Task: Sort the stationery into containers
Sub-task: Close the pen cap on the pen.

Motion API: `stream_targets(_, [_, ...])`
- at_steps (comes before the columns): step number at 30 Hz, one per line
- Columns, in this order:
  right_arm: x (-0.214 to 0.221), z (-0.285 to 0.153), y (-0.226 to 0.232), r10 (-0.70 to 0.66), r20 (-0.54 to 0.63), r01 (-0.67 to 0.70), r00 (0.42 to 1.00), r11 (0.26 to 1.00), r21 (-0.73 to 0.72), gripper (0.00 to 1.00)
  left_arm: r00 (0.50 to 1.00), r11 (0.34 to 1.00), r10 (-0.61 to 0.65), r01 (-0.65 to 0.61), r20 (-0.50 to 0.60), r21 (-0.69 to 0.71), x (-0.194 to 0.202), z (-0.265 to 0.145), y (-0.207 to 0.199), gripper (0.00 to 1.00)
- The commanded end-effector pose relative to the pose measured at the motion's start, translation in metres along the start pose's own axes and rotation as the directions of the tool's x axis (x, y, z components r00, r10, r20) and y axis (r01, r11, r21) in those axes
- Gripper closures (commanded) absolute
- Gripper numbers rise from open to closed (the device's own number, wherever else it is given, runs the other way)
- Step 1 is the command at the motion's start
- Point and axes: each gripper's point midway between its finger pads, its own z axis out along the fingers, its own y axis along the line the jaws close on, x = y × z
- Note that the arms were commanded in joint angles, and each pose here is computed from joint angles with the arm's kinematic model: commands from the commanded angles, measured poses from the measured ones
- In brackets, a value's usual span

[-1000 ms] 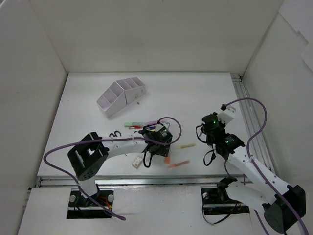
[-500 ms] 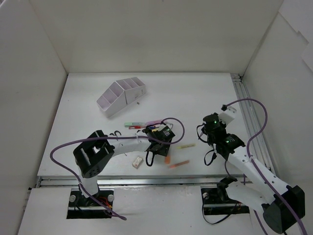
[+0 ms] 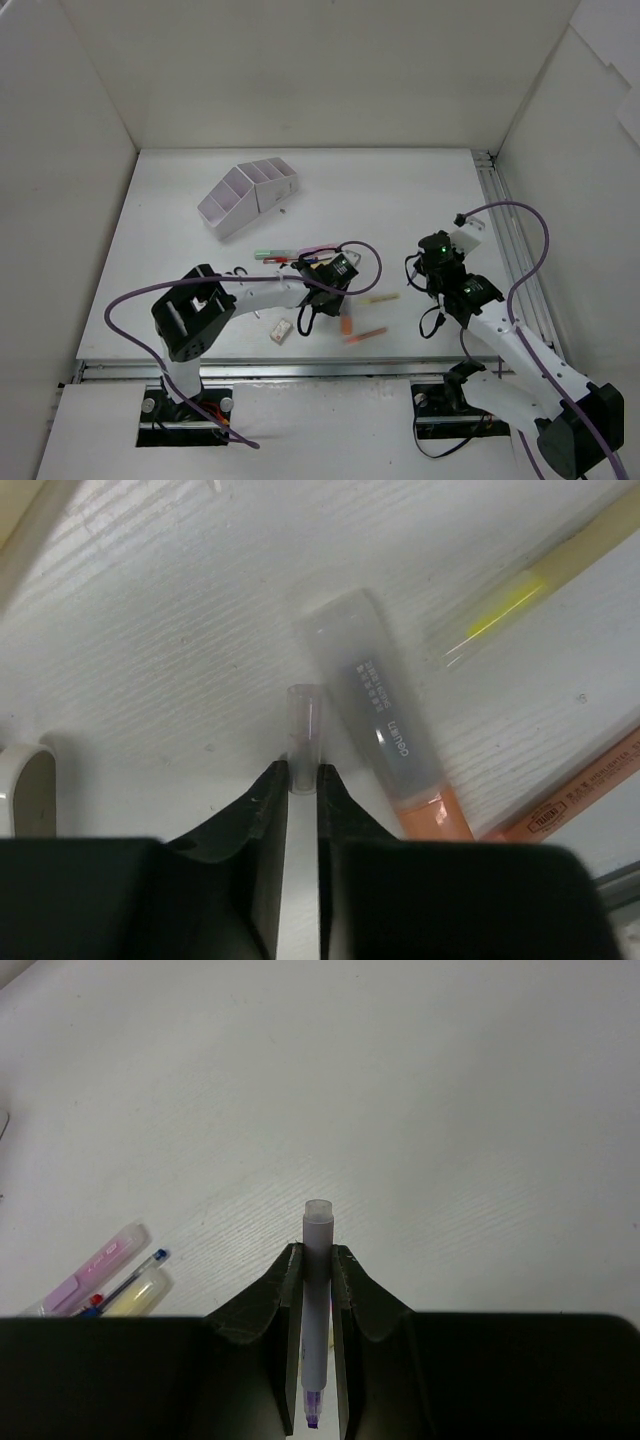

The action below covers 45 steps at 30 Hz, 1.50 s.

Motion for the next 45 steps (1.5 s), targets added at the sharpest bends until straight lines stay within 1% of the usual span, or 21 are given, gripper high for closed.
stream_targets(1, [-0.008,-0.001,0.005,-0.021,0.020,0.022,1.000,0.999,-0.028,1.00,1.000,1.000,0.017,-0.017,0.007,0.007,-0.010,0.004,0.001,0.97])
stream_targets(2, [-0.008,-0.001,0.006,-0.040,0.015,0.041,0.999,0.999,-0.035,1.00,1.000,1.000,0.012,-0.012,0.015,0.002,-0.014,0.004,0.005,1.00])
stream_targets(6, [-0.005,-0.002,0.017,-0.114,-0.005,0.113,0.993,0.988,-0.101,1.00,0.996,0.999,0.051,-0.052,0.066,0.009,-0.023,-0.002,0.005,1.00])
stream_targets(9, [0.001,-0.006,0.036,-0.144,-0.018,0.137,0.989,0.966,-0.218,1.00,0.986,0.996,0.085,-0.087,0.142,0.005,-0.037,-0.018,0.011,1.00])
stream_targets(10, [-0.005,-0.008,0.048,-0.130,0.014,0.129,0.991,0.953,-0.273,1.00,0.975,0.994,0.100,-0.104,0.200,0.014,-0.049,-0.030,0.010,1.00])
stream_targets(11, [-0.011,-0.013,0.057,-0.109,0.036,0.115,0.993,0.939,-0.325,1.00,0.967,0.995,0.101,-0.104,0.232,0.000,-0.056,-0.038,0.015,1.00])
stream_targets(12, [-0.009,-0.012,0.056,-0.096,0.052,0.108,0.994,0.936,-0.336,1.00,0.963,0.994,0.110,-0.113,0.248,-0.002,-0.054,-0.043,0.018,1.00])
stream_targets(13, [-0.019,-0.025,0.083,-0.038,0.081,0.071,0.996,0.881,-0.468,1.00,0.941,0.993,0.107,-0.117,0.320,0.011,-0.070,-0.064,0.019,1.00])
stream_targets(15, [-0.021,-0.033,0.098,0.014,0.088,0.037,0.996,0.829,-0.558,1.00,0.925,0.992,0.104,-0.123,0.366,0.027,-0.071,-0.080,0.020,1.00])
stream_targets(16, [-0.035,-0.039,0.110,0.069,0.125,0.020,0.990,0.798,-0.603,1.00,0.890,0.987,0.081,-0.134,0.449,0.087,-0.084,-0.106,0.010,1.00])
stream_targets(18, [-0.041,-0.047,0.124,0.110,0.140,0.008,0.984,0.759,-0.651,1.00,0.849,0.975,0.084,-0.177,0.522,0.131,-0.081,-0.128,0.011,1.00])
stream_targets(19, [-0.049,-0.050,0.133,0.138,0.160,0.008,0.977,0.735,-0.678,1.00,0.809,0.945,0.077,-0.246,0.582,0.217,-0.086,-0.143,-0.008,1.00])
stream_targets(21, [-0.056,-0.064,0.150,0.152,0.187,0.029,0.970,0.697,-0.717,1.00,0.775,0.913,0.116,-0.329,0.622,0.240,-0.072,-0.148,-0.011,1.00])
stream_targets(22, [-0.063,-0.069,0.158,0.176,0.208,0.035,0.962,0.677,-0.735,1.00,0.729,0.897,0.099,-0.360,0.678,0.257,-0.079,-0.167,-0.014,1.00])
stream_targets(25, [-0.078,-0.090,0.178,0.221,0.238,0.058,0.946,0.605,-0.794,1.00,0.674,0.864,0.116,-0.430,0.730,0.260,-0.076,-0.183,-0.013,1.00])
stream_targets(28, [-0.087,-0.104,0.190,0.247,0.257,0.078,0.934,0.562,-0.823,1.00,0.632,0.834,0.137,-0.489,0.763,0.256,-0.073,-0.195,-0.017,1.00])
stream_targets(30, [-0.088,-0.112,0.198,0.264,0.246,0.073,0.932,0.530,-0.845,1.00,0.610,0.840,0.126,-0.486,0.783,0.243,-0.078,-0.202,-0.014,1.00])
stream_targets(34, [-0.082,-0.117,0.214,0.260,0.228,0.071,0.938,0.500,-0.863,1.00,0.611,0.894,0.080,-0.394,0.788,0.214,-0.092,-0.207,0.003,1.00])
stream_targets(36, [-0.082,-0.122,0.220,0.279,0.206,0.048,0.938,0.483,-0.874,1.00,0.614,0.903,0.058,-0.368,0.787,0.221,-0.097,-0.208,0.003,1.00])
stream_targets(40, [-0.076,-0.112,0.226,0.318,0.144,-0.042,0.937,0.511,-0.859,1.00,0.611,0.914,0.035,-0.340,0.790,0.222,-0.100,-0.208,0.008,1.00])
stream_targets(45, [-0.071,-0.113,0.236,0.338,0.101,-0.091,0.936,0.507,-0.857,1.00,0.595,0.922,0.007,-0.316,0.804,0.225,-0.103,-0.214,0.013,1.00])
